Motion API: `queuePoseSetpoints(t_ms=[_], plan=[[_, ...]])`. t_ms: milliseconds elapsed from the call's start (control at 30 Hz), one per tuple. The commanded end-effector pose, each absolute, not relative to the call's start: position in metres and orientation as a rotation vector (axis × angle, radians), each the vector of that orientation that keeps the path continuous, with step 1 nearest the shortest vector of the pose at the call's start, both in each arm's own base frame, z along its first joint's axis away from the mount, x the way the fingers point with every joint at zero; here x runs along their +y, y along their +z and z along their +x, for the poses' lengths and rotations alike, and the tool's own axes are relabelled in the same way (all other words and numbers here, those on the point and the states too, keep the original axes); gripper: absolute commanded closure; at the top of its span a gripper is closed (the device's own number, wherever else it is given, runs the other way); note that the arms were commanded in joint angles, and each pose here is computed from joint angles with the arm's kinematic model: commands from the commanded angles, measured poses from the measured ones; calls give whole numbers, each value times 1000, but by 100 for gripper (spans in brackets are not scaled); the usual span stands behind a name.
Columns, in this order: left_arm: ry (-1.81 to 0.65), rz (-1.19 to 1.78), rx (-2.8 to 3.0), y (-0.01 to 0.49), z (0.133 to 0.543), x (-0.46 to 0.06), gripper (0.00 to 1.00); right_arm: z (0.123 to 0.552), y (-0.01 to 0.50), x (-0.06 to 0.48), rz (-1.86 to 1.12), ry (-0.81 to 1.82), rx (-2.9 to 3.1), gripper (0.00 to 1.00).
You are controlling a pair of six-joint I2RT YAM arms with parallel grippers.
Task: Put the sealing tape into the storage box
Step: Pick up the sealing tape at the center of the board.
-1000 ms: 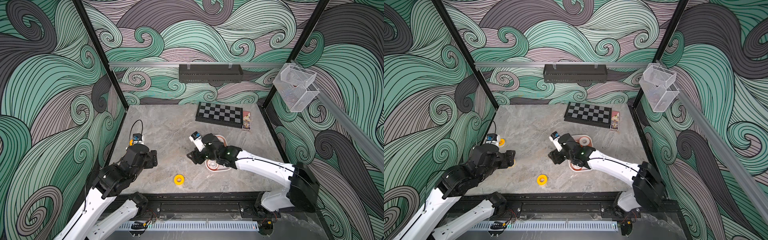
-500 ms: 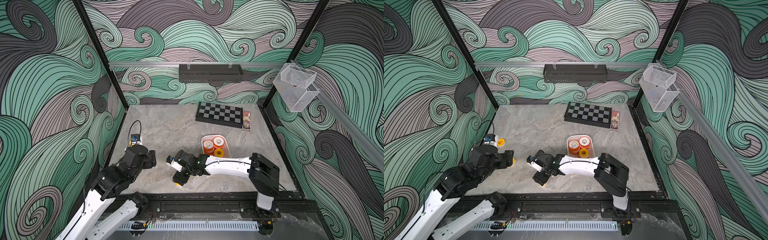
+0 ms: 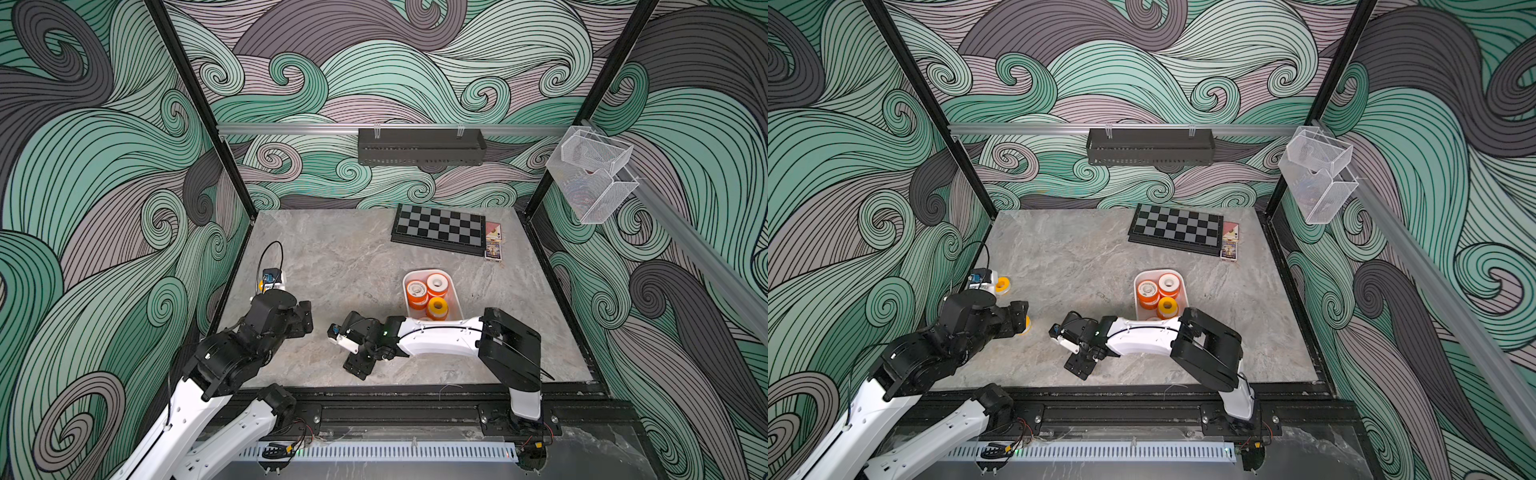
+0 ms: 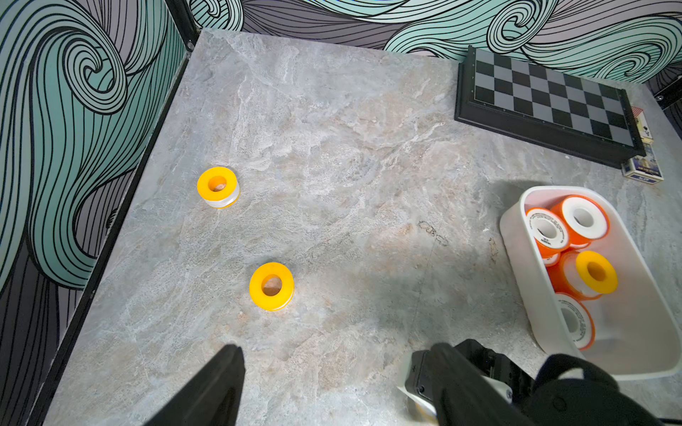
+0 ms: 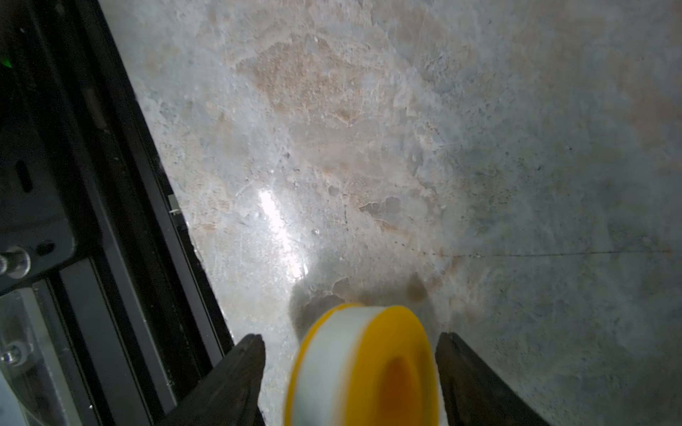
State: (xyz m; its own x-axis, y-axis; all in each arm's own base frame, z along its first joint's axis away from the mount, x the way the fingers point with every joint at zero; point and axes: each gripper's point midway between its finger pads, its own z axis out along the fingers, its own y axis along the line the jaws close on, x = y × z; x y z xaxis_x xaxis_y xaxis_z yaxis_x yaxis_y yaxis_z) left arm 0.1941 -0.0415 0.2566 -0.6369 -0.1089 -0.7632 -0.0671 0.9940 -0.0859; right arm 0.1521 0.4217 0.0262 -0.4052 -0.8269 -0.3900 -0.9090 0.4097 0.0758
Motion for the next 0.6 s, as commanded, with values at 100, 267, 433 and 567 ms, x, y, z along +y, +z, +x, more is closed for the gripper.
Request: queuePoseSetpoints(t_ms=[100,267,433,567], plan=[[-62,-128,2270,254,194,-41,18,154,22,417,-1530,321,2375,23],[-58,-125,2274,254,194,-41,18,158,29,417,-1514,307,2353,24],[-59,-129,2272,254,194,-41,18,160,33,418,-1504,301,2342,30],[-59,-128,2274,253,194,-41,18,158,38,423,-1518,340,2325,35]])
